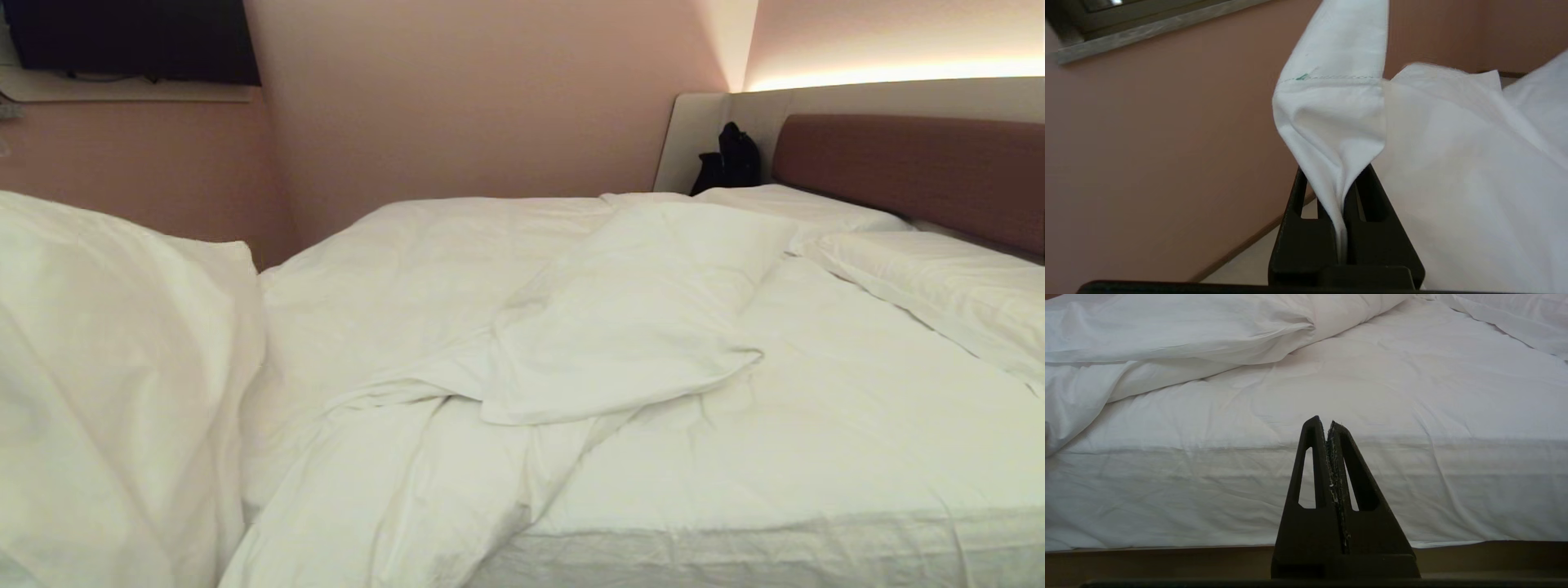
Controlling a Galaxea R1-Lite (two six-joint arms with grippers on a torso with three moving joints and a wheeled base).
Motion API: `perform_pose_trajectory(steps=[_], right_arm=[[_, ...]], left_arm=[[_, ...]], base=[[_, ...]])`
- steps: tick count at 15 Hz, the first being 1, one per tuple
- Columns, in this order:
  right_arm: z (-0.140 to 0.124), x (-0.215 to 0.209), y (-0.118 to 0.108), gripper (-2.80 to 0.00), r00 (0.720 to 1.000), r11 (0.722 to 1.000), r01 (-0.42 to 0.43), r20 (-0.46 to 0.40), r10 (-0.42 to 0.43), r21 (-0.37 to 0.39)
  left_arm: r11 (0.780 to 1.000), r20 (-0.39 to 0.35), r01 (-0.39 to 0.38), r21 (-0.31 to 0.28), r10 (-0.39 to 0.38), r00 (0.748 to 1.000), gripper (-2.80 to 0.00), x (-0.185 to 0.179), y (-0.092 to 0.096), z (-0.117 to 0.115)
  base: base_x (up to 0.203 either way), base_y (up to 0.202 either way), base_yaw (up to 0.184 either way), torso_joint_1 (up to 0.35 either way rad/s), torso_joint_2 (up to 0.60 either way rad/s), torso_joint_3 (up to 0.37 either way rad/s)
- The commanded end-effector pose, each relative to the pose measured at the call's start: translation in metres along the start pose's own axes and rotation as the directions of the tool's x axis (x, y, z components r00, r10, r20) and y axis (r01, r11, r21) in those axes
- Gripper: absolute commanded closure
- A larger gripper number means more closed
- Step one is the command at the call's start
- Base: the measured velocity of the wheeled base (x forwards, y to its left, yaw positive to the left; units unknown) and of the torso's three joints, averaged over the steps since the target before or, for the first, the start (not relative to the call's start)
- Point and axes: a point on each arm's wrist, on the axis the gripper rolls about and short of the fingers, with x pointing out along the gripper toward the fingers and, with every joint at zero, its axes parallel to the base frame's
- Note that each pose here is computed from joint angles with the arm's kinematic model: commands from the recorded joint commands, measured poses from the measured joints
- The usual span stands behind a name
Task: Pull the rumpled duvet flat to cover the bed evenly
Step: Flatten the corners of the folded blanket
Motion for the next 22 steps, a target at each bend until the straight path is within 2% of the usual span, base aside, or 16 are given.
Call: perform_pose_trajectory(steps=[1,3,5,7,18,22], right_arm=[[0.0,0.0,0.0,0.0,1.0,1.0,0.0,-0.001,0.0,-0.001],[0.0,0.0,0.0,0.0,1.0,1.0,0.001,-0.001,-0.001,-0.001],[0.0,0.0,0.0,0.0,1.0,1.0,0.0,-0.001,0.0,-0.001],[0.0,0.0,0.0,0.0,1.0,1.0,0.0,-0.001,0.0,-0.001],[0.0,0.0,0.0,0.0,1.0,1.0,0.001,-0.001,-0.001,-0.001],[0.0,0.0,0.0,0.0,1.0,1.0,0.0,-0.001,0.0,-0.001]], left_arm=[[0.998,0.019,-0.051,-0.021,0.051,0.999,0.0,-0.016,0.012,0.002],[0.993,0.003,-0.118,-0.026,0.118,0.993,0.0,-0.023,0.018,0.001],[0.989,-0.001,-0.146,-0.025,0.146,0.989,0.0,-0.033,0.023,-0.003],[0.99,-0.012,-0.142,-0.003,0.142,0.99,0.0,-0.037,0.023,-0.01],[0.994,-0.032,-0.111,0.008,0.111,0.993,0.0,-0.034,0.017,-0.019],[0.999,0.002,-0.041,-0.005,0.041,0.999,0.0,-0.036,0.017,-0.018]], base=[[0.0,0.0,0.0,0.0,0.0,0.0],[0.0,0.0,0.0,0.0,0.0,0.0],[0.0,0.0,0.0,0.0,0.0,0.0],[0.0,0.0,0.0,0.0,0.0,0.0],[0.0,0.0,0.0,0.0,0.0,0.0],[0.0,0.0,0.0,0.0,0.0,0.0]])
